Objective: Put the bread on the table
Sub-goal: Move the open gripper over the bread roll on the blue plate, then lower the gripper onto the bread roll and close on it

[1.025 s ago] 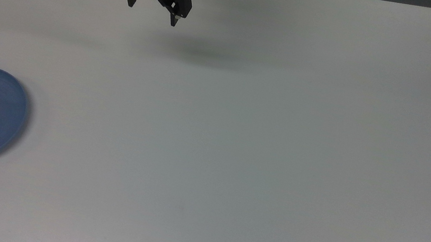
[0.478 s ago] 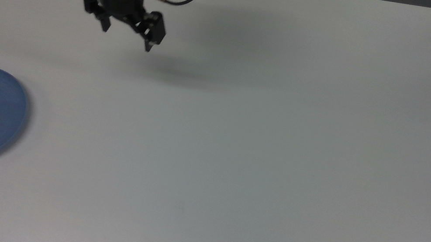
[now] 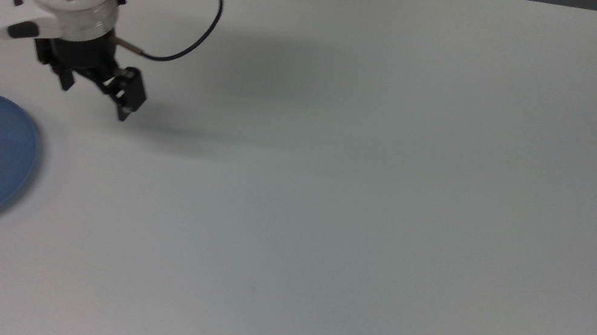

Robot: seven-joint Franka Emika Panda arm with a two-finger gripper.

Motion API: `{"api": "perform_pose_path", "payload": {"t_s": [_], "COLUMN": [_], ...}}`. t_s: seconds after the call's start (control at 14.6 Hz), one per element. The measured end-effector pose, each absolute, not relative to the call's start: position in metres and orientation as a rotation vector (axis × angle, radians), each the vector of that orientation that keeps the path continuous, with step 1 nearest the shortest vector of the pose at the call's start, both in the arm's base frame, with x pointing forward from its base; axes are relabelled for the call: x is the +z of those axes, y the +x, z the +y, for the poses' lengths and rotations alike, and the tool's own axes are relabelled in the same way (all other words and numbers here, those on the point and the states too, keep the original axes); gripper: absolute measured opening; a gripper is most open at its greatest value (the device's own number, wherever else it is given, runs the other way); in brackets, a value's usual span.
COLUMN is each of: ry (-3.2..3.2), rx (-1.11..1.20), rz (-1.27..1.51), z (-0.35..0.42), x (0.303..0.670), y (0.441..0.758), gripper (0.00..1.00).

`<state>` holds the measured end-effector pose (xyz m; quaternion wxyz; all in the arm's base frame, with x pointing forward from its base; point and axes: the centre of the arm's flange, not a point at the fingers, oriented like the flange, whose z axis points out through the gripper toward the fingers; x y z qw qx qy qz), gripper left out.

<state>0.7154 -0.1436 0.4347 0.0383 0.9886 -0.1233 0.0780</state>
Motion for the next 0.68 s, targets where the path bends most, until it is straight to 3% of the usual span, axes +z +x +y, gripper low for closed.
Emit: {"api": "perform_pose_path", "payload": {"t_s": [0.68], "ry": [2.863], "rx": [0.595], "rz": [-0.446], "z": [-0.250], "x": [0.372], "y": [0.744], "gripper": [1.00]}}
